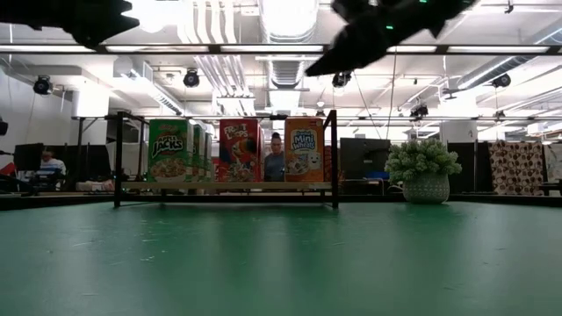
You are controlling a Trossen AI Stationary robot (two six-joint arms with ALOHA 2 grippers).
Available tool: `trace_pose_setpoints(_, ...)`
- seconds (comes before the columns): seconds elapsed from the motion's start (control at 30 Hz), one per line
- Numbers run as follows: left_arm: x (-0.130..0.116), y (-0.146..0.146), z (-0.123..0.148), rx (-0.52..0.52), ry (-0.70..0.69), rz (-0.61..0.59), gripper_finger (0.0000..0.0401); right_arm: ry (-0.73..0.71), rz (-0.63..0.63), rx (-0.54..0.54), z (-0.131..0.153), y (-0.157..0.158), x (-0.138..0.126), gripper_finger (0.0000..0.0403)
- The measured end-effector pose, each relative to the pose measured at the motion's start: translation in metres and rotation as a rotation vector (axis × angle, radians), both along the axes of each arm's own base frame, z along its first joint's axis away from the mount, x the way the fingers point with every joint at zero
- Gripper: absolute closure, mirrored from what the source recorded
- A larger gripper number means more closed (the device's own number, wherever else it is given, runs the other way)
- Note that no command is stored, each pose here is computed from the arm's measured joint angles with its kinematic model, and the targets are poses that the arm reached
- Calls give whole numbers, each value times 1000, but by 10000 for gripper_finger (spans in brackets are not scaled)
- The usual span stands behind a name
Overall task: Stack cereal on shelf
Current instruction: Return to Home Position
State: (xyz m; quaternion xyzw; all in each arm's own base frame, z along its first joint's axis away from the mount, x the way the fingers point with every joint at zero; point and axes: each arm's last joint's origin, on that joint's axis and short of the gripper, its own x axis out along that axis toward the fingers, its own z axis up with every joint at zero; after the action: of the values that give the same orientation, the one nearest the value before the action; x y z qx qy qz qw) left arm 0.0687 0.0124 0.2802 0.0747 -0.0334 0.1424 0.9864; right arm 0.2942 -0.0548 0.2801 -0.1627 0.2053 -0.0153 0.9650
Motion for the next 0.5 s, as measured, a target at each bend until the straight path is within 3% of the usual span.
trace_pose_setpoints(0.23,-12,-1,-18,-25,-70,-3,165,-151,36,-12,-13,12,-54,394)
trace_pose_setpoints(0.5,-2,0,-32,-75,-34,-5,165,-318,49,-22,-28,23,-109,394)
